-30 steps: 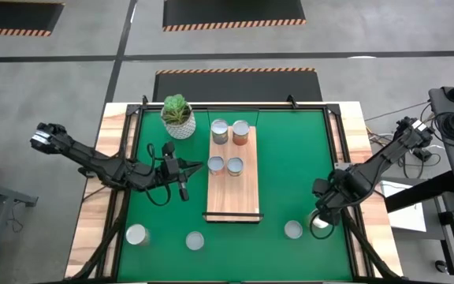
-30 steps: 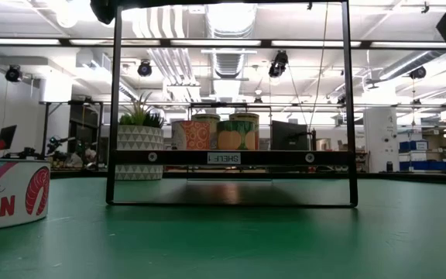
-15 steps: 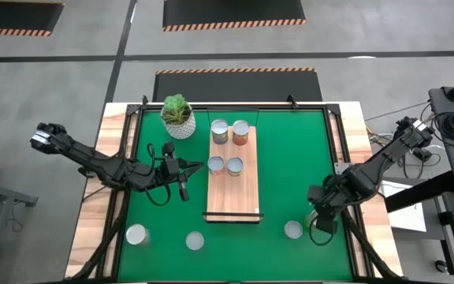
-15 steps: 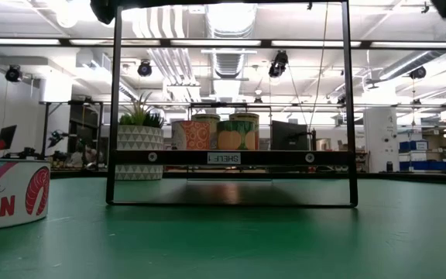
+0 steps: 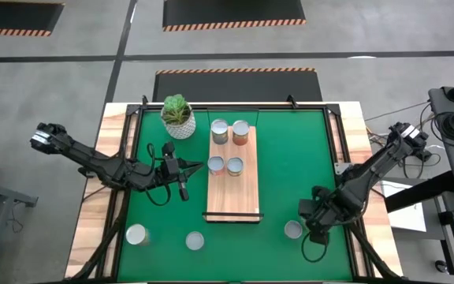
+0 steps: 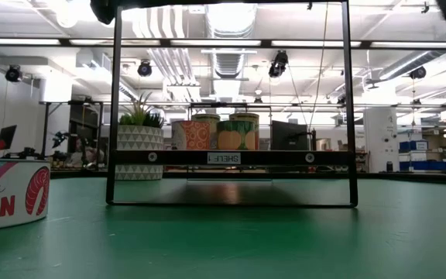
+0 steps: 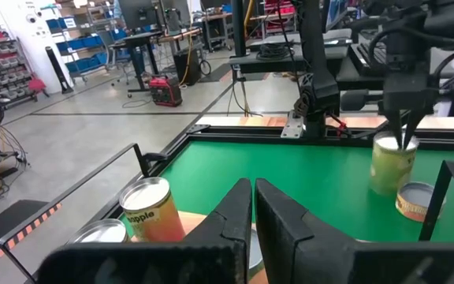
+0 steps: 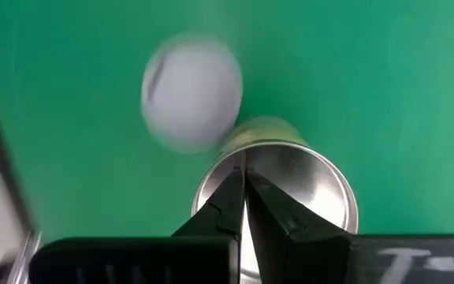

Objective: Pick and place cans onto a shelf
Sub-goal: Put the canned pears on the shelf

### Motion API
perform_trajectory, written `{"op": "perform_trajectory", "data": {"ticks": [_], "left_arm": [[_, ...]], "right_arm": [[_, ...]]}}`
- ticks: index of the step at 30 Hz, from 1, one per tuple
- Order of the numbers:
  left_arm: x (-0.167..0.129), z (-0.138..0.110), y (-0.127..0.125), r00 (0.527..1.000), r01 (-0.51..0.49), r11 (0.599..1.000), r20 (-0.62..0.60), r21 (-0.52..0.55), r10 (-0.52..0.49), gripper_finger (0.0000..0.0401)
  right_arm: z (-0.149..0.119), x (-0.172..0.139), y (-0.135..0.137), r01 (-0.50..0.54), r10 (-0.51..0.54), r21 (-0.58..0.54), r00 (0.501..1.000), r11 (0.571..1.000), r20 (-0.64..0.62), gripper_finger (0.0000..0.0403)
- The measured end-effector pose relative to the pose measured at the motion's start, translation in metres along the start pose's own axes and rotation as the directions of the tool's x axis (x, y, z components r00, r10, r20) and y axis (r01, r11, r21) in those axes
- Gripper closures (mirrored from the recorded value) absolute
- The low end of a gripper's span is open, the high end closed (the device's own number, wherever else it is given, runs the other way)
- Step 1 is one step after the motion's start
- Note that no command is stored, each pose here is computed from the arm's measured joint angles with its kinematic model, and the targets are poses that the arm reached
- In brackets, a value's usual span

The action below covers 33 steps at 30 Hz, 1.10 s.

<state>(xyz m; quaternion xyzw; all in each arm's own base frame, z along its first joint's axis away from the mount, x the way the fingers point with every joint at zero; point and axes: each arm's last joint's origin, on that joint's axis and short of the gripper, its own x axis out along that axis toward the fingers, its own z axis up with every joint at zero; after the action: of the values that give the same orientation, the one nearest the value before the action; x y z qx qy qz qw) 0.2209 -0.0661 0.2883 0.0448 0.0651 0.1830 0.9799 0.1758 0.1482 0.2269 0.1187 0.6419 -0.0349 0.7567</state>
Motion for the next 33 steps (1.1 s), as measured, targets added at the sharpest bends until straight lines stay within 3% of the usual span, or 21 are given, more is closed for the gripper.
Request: {"op": "perform_trajectory", "data": {"ticks": [5,9,12,16,18,23,29,33], "left_arm": [[0.0,0.0,0.0,1.0,0.0,1.0,0.003,0.002,0.0,0.0401],[0.0,0.0,0.0,1.0,0.0,1.0,0.004,0.004,0.0,0.0401],[0.0,0.001,0.0,1.0,0.0,1.0,0.006,0.002,0.0,0.0401],[0.0,0.0,0.0,1.0,0.0,1.0,0.004,0.004,0.0,0.0401],[0.001,0.0,-0.001,1.0,0.0,1.0,0.001,0.001,0.0,0.0401],[0.001,0.0,-0.001,1.0,0.001,1.0,0.001,-0.018,-0.001,0.0401],[0.003,-0.002,-0.003,1.0,0.001,1.0,-0.004,-0.029,-0.001,0.0401],[0.006,-0.005,-0.005,1.0,0.001,0.999,-0.012,-0.034,-0.001,0.0401]], "right_arm": [[0.014,-0.005,-0.004,0.106,-0.12,0.081,0.974,0.991,0.194,0.0394],[0.026,-0.016,-0.012,0.125,-0.179,0.188,0.935,0.974,0.305,0.0394],[0.032,-0.022,-0.017,0.134,-0.182,0.166,0.93,0.977,0.32,0.0394],[0.029,-0.034,-0.024,0.119,-0.118,0.013,0.947,0.993,0.298,0.0394],[0.021,-0.037,-0.033,0.159,-0.153,0.002,0.949,0.987,0.275,0.0394],[-0.004,-0.043,-0.061,0.213,-0.23,0.094,0.943,0.973,0.24,0.0394],[-0.029,-0.022,-0.085,0.192,-0.242,0.237,0.948,0.952,0.205,0.0394],[-0.035,-0.006,-0.089,0.097,-0.152,0.261,0.968,0.961,0.199,0.0394]]}}
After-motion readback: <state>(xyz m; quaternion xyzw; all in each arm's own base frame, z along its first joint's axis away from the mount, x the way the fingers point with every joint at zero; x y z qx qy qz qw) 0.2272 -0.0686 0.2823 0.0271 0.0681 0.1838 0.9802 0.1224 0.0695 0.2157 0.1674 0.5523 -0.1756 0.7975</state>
